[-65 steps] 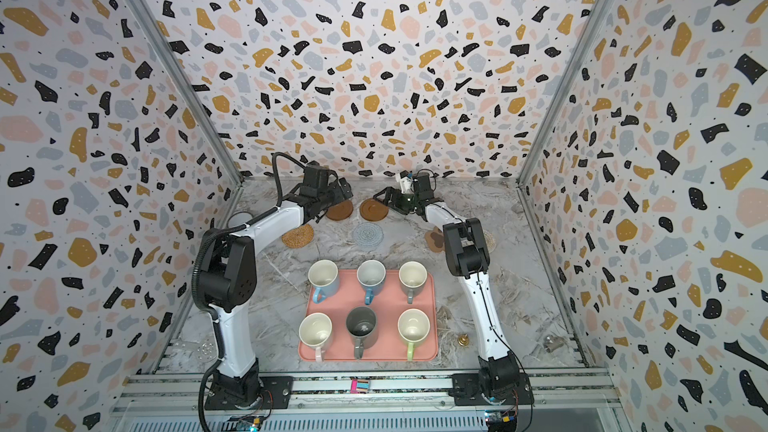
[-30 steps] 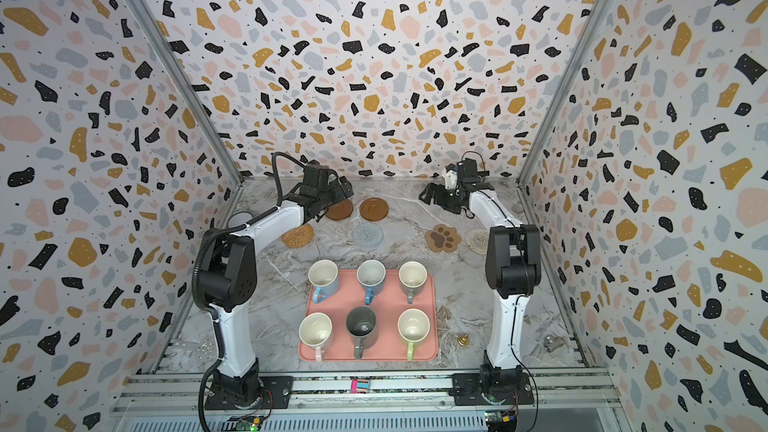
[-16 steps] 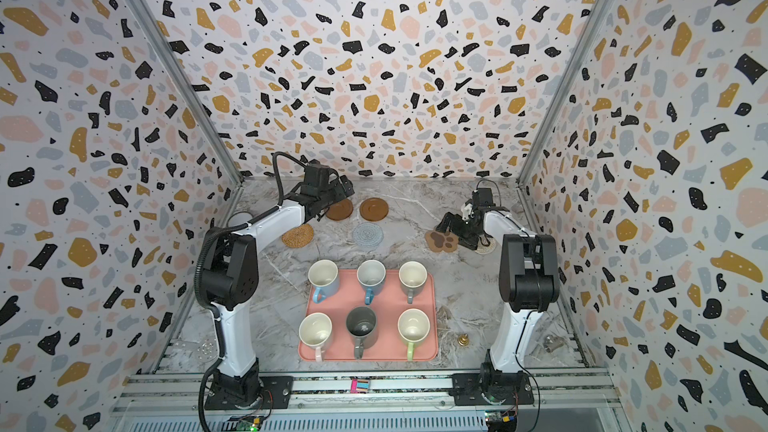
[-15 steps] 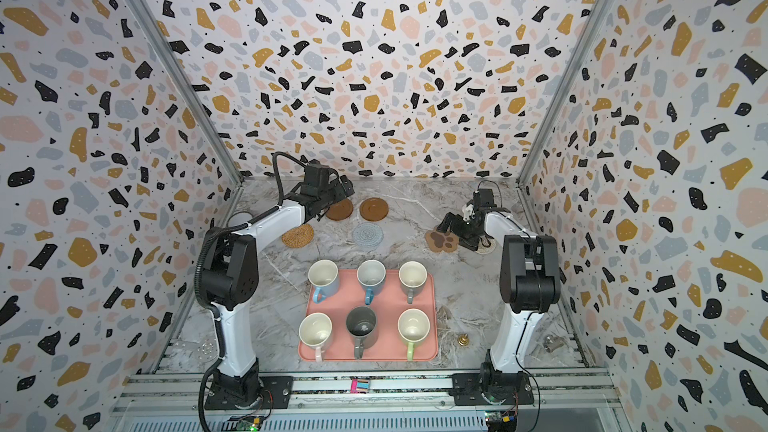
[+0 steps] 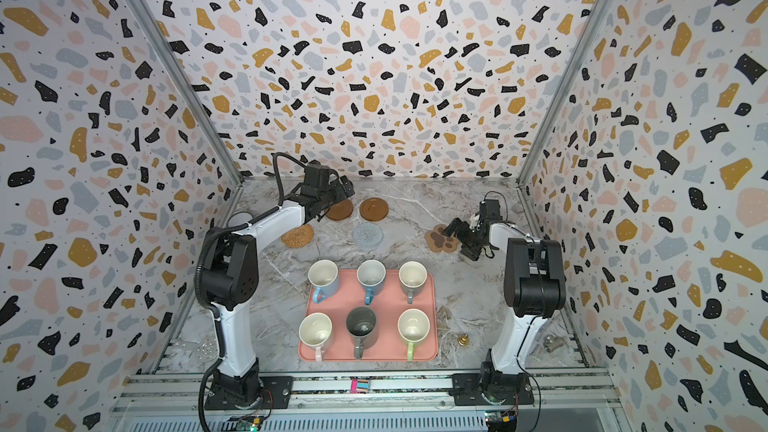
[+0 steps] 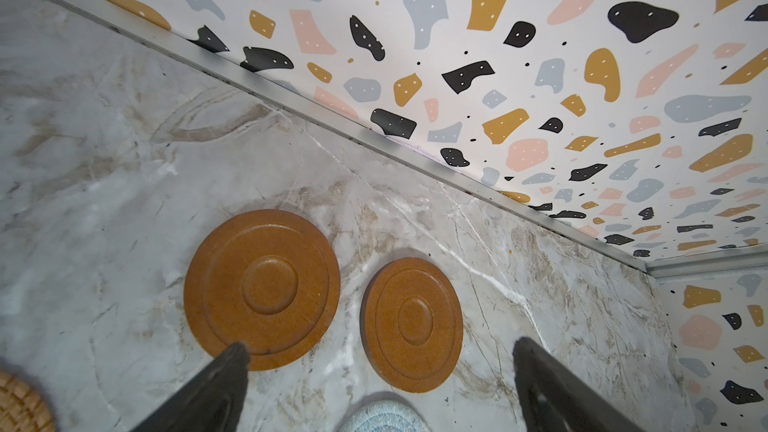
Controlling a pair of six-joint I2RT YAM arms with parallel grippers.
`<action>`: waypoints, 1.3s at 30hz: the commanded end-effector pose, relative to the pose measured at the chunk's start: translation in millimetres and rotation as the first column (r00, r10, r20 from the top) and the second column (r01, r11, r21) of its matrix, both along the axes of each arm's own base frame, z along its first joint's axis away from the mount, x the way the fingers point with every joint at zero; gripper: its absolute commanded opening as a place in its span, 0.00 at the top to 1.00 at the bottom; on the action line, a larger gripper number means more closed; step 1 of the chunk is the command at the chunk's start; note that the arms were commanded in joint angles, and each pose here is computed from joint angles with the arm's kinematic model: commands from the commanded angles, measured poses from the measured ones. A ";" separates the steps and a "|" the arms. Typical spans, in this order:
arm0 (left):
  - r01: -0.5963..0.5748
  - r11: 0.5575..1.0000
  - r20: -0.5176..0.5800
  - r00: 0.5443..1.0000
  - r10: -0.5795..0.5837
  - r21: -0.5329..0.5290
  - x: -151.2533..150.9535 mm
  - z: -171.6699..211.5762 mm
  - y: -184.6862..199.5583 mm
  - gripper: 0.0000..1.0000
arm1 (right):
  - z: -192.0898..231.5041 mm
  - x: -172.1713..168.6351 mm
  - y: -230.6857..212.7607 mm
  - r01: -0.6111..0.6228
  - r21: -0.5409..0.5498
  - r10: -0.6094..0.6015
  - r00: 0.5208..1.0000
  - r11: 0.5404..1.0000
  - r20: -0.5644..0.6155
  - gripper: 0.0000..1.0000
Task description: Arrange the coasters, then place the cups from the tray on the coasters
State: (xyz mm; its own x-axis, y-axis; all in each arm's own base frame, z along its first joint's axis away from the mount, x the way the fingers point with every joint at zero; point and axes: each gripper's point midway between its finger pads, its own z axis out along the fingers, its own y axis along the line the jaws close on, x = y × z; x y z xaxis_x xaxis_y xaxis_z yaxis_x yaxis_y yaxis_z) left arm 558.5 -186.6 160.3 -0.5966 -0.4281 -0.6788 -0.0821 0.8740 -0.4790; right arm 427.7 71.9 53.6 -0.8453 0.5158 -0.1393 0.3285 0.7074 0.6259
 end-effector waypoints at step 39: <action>0.001 1.000 0.043 0.999 -0.002 0.011 3.8 28.8 1.6 0.00 | -5.2 36.1 52.7 -0.068 0.193 0.044 0.991 0.979 0.127 0.00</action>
